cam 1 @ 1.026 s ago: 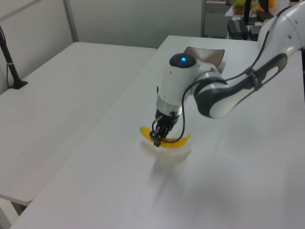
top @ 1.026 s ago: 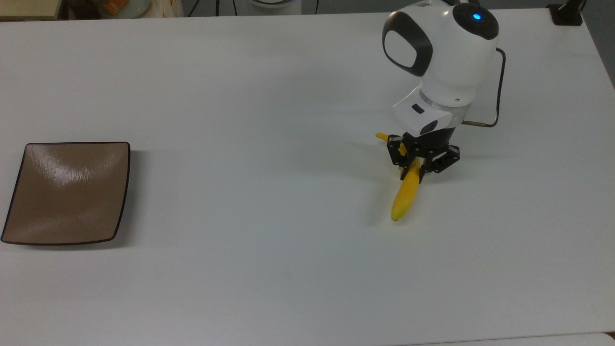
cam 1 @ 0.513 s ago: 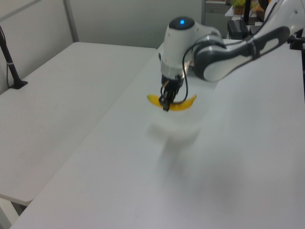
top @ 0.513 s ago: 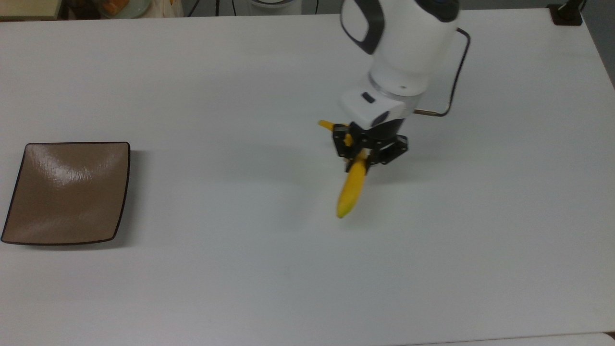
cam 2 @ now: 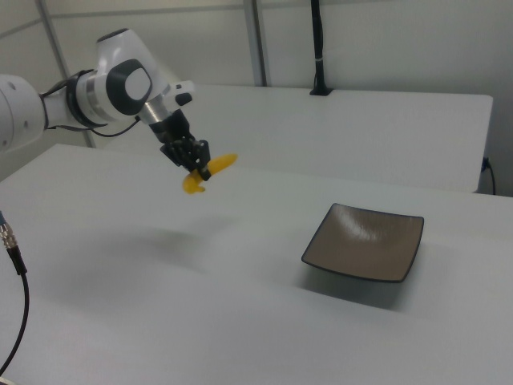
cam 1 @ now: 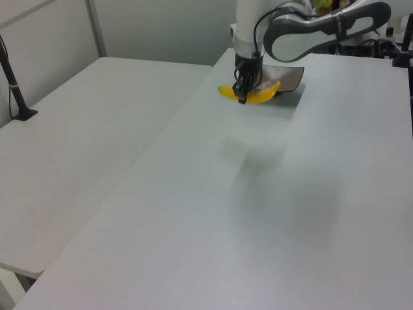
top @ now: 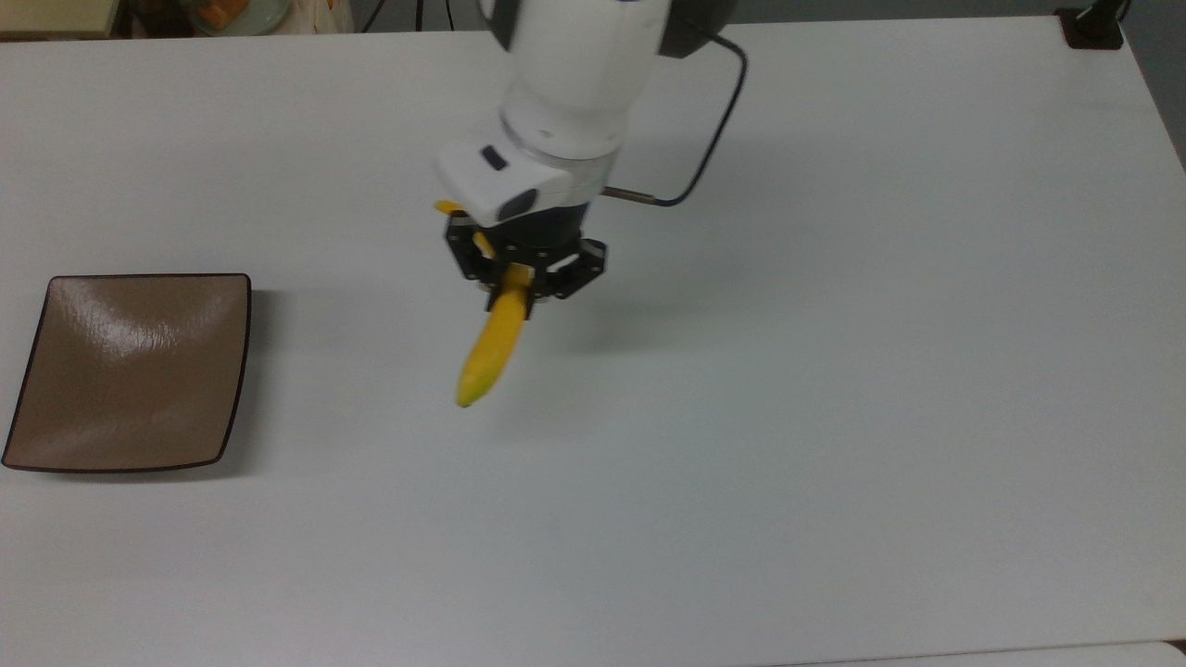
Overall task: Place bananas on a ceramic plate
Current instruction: 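Carry the held banana over to the brown square plate, then lower the banana onto the plate and open the gripper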
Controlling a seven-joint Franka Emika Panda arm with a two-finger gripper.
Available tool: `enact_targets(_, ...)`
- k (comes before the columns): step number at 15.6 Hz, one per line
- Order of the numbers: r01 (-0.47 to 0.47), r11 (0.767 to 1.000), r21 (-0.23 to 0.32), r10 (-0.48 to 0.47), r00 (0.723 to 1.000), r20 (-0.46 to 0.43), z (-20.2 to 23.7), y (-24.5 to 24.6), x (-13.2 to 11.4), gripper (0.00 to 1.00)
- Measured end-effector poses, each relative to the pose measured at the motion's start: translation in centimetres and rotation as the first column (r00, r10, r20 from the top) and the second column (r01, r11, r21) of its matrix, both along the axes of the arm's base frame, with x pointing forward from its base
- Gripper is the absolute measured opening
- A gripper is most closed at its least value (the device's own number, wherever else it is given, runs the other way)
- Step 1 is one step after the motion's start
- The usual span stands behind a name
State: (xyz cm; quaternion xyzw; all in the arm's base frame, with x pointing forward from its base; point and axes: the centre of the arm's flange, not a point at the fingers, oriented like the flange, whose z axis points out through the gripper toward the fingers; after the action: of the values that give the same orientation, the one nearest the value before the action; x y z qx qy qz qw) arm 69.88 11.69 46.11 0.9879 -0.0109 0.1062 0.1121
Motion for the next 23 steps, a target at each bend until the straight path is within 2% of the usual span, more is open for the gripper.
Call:
enact_targets(4, 0.015, 0.999, -0.029, -0.015, 1.000, -0.017, 0.6, -7.5, 0.7, 0.30)
enact_targets(8, 0.077, 0.996, -0.042, -0.078, 0.997, -0.024, 1.4, -15.8, 0.6, 0.30)
enact_targets(10, 0.103, 0.995, -0.014, -0.104, 0.994, -0.020, 1.5, -19.3, 0.3, 0.30)
enact_targets(12, 0.134, 0.990, 0.032, -0.135, 0.990, 0.031, 1.8, -21.2, 0.5, 0.30)
enact_targets(14, 0.187, 0.978, 0.094, -0.194, 0.978, 0.077, 2.0, -24.3, 0.4, 0.30)
enact_targets(15, 0.220, 0.967, 0.126, -0.233, 0.967, 0.100, 2.0, -27.3, 0.0, 0.30)
enact_targets(19, 0.265, 0.957, 0.122, -0.281, 0.949, 0.141, 0.8, -32.5, -0.7, 0.30)
enact_targets(23, 0.261, 0.961, 0.093, -0.272, 0.954, 0.126, -3.2, -33.2, 0.1, 0.30)
